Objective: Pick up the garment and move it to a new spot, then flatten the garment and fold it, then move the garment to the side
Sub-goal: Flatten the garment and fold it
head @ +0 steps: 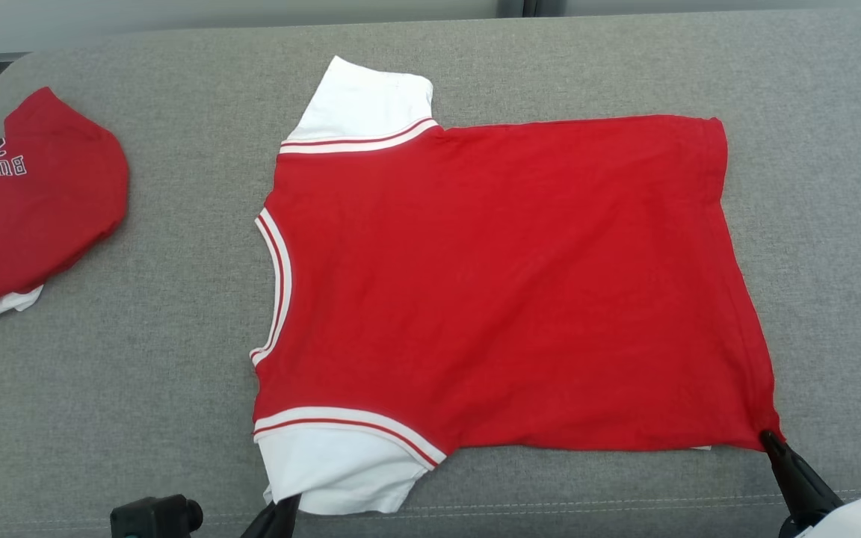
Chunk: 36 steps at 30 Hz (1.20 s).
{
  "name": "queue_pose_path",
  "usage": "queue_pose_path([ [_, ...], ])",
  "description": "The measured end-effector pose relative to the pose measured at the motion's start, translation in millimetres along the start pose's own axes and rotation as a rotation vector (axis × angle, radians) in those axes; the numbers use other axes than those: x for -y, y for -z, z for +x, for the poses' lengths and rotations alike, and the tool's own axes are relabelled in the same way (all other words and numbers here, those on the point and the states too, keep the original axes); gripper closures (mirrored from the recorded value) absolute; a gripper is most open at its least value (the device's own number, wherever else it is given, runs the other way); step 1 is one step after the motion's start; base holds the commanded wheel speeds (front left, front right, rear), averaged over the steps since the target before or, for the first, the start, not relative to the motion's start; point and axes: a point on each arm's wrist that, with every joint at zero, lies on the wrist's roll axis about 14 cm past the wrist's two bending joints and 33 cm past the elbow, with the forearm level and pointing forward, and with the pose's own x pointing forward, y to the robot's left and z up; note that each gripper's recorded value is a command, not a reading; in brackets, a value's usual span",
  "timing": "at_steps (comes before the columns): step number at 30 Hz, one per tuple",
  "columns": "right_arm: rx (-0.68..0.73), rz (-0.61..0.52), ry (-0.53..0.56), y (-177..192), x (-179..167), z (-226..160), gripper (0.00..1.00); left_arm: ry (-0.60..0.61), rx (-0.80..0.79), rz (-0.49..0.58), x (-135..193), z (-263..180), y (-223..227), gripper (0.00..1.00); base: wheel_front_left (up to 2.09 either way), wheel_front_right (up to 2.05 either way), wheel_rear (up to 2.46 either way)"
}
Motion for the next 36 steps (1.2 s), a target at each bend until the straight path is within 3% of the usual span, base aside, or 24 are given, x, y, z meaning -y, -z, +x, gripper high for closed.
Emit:
queue_pose_path([
  [4, -0.013, 0.0, -0.019, -4.3, -8.3, 4.9, 1.0, 0.035, -0.038, 0.063, 2.7, 5.3, -1.9, 1.0, 0.0, 0.0, 0.0],
  [13, 0.025, 0.027, -0.06, -40.2, -19.3, 42.3, 1.0, 0.145, 0.035, 0.216, 21.6, 47.0, -57.8, 1.0, 0.0, 0.0, 0.0],
  [24, 0.092, 0.113, 0.009, -61.3, -0.3, 80.3, 1.0, 0.166, 0.075, 0.143, 22.1, 105.9, -89.0, 1.0, 0.0, 0.0, 0.0],
  [35, 0.11, 0.186, 0.016, -64.7, 0.0, 106.5, 1.0, 0.133, 0.056, 0.073, 6.0, 149.3, -85.9, 1.0, 0.0, 0.0, 0.0],
  [36, 0.126, 0.206, 0.009, -67.8, -2.0, 108.3, 0.83, 0.131, 0.059, 0.068, 5.2, 151.5, -86.0, 1.0, 0.0, 0.0, 0.0],
])
